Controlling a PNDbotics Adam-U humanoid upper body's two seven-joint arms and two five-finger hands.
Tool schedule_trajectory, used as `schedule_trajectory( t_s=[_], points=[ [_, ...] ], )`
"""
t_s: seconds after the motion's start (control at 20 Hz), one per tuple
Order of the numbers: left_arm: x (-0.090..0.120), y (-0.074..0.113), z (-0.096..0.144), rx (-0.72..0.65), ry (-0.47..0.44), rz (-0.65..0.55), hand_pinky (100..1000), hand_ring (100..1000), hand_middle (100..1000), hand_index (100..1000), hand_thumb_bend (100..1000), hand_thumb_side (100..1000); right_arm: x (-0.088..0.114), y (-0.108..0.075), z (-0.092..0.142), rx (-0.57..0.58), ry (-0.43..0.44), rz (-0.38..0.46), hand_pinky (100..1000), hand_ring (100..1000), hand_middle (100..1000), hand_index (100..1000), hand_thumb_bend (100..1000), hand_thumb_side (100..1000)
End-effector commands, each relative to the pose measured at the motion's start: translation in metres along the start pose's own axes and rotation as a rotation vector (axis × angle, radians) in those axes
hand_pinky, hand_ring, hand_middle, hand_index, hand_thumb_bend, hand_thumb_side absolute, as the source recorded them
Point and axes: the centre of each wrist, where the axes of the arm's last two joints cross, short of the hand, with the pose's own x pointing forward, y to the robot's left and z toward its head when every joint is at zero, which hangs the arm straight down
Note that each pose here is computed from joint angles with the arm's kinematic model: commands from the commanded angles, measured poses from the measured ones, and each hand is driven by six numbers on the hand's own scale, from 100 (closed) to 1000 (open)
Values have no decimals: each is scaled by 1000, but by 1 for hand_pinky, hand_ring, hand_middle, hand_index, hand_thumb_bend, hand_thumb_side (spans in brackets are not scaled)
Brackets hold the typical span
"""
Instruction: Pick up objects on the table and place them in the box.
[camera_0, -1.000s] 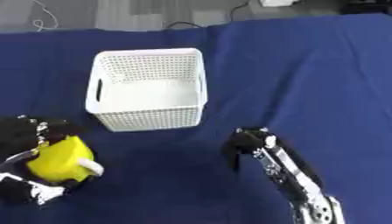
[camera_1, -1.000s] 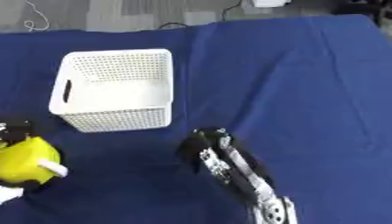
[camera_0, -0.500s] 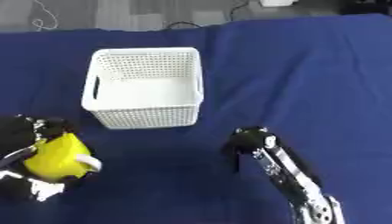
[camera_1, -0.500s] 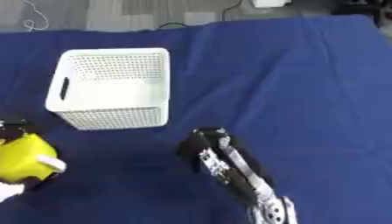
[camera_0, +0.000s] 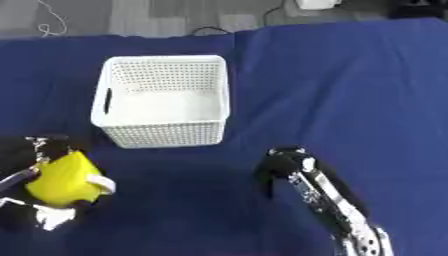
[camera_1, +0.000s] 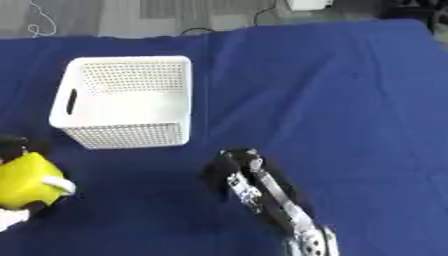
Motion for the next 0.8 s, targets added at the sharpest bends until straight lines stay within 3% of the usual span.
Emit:
schedule_trajectory(
  t_s=[0.05, 0.3, 0.6, 0.8],
  points=[
    [-8, -16, 8, -34, 56, 56, 100, 100, 187, 370, 100, 274, 4, 0, -3, -7, -21, -2, 310, 423, 444, 604, 100, 952],
    [-9, -19, 7, 6, 80, 99, 100, 100, 139, 305, 100, 327, 4, 0, -3, -8, -21, -2, 311, 423, 444, 604, 100, 953],
    [-8, -24, 7, 78, 98, 183, 100, 100, 100, 213, 100, 276, 4, 0, -3, -9, -20, -2, 311, 423, 444, 603, 100, 954],
    [-7, -24, 6, 151, 104, 273, 100, 100, 100, 201, 100, 266, 4, 0, -3, -9, -19, -1, 311, 423, 444, 603, 100, 954]
  ],
)
